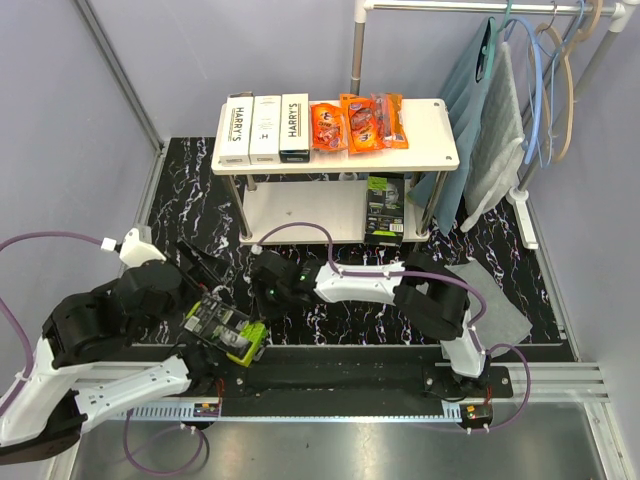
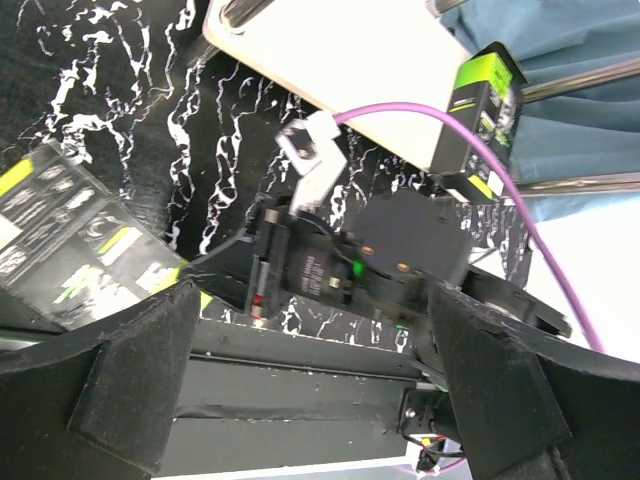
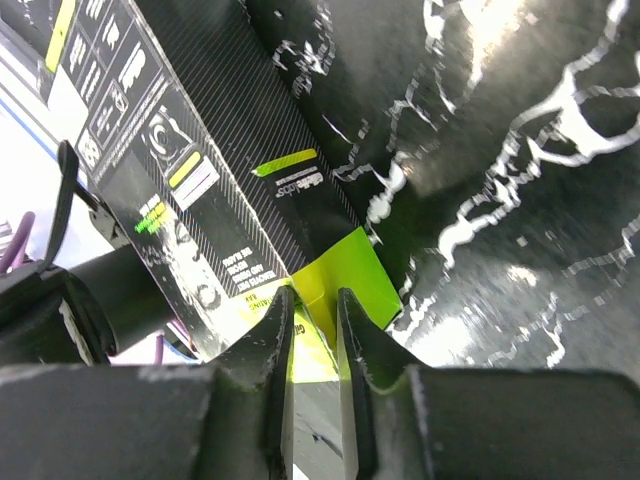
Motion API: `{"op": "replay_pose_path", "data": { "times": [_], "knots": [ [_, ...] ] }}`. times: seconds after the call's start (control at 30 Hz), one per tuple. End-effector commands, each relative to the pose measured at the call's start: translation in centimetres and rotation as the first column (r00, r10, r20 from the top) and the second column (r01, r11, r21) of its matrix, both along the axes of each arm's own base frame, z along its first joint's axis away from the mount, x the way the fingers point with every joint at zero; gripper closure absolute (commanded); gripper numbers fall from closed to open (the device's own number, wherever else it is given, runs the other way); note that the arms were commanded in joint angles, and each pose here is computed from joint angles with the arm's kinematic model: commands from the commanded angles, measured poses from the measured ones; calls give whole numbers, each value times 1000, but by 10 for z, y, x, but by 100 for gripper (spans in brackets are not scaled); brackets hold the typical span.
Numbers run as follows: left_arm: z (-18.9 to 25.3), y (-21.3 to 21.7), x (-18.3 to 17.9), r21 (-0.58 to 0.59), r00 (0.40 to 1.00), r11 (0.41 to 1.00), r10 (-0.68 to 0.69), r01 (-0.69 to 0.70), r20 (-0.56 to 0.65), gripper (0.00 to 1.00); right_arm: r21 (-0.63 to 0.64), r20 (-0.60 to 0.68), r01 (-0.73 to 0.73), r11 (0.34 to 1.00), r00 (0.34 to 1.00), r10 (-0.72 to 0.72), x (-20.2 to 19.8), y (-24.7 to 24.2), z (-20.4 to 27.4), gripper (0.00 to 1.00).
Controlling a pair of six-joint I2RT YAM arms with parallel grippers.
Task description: Place and organize the shaving razors onto the shelf
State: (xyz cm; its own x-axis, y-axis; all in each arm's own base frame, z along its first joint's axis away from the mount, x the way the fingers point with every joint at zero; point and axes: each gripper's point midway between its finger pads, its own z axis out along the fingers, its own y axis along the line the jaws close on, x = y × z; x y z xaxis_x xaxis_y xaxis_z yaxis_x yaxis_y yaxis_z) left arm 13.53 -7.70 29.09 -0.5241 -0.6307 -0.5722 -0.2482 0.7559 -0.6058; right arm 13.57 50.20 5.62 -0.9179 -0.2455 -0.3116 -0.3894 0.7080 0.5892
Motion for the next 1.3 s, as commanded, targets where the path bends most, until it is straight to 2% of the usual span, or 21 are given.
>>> {"op": "replay_pose_path", "data": {
  "times": [0.0, 0.17, 0.33, 0.6, 0.8, 0.97, 1.07, 1.17, 1.2, 1.27],
  "knots": [
    [-20, 18, -11, 100, 999, 995, -3, 8, -54, 1, -141, -98, -67, 988, 994, 53, -48, -39, -21, 85],
    [-18, 12, -9, 100, 999, 995, -22, 27, -47, 1, -180, -72, -79, 980, 995, 67, -49, -42, -19, 86],
    [-12, 6, -7, 99, 998, 994, -45, 48, -41, 1, -280, -55, -75, 957, 997, 62, -49, -65, -21, 88],
    [-16, -1, -5, 104, 997, 992, -67, 72, -49, 1, -410, -71, -16, 912, 997, -14, -62, -126, -24, 89],
    [-47, -33, -4, 95, 981, 981, -155, 167, -121, 1, -452, -89, 72, 889, 988, -125, -75, -170, -24, 89],
    [-94, -67, -5, 76, 946, 963, -235, 257, -222, 1, -466, -59, 143, 873, 980, -192, -76, -194, -20, 89],
    [-118, -83, -5, 52, 927, 955, -271, 293, -258, 1, -465, -12, 188, 865, 976, -219, -69, -202, -13, 83],
    [-135, -90, -5, 52, 916, 949, -287, 313, -281, 1, -422, 37, 231, 877, 971, -238, -61, -203, 3, 71],
    [-140, -89, -5, 59, 914, 948, -282, 312, -290, 1, -408, 62, 256, 876, 965, -253, -56, -204, 7, 63],
    [-144, -89, -4, 70, 913, 947, -282, 315, -294, 1, -351, 79, 292, 890, 956, -282, -52, -204, 20, 54]
  ]
}}
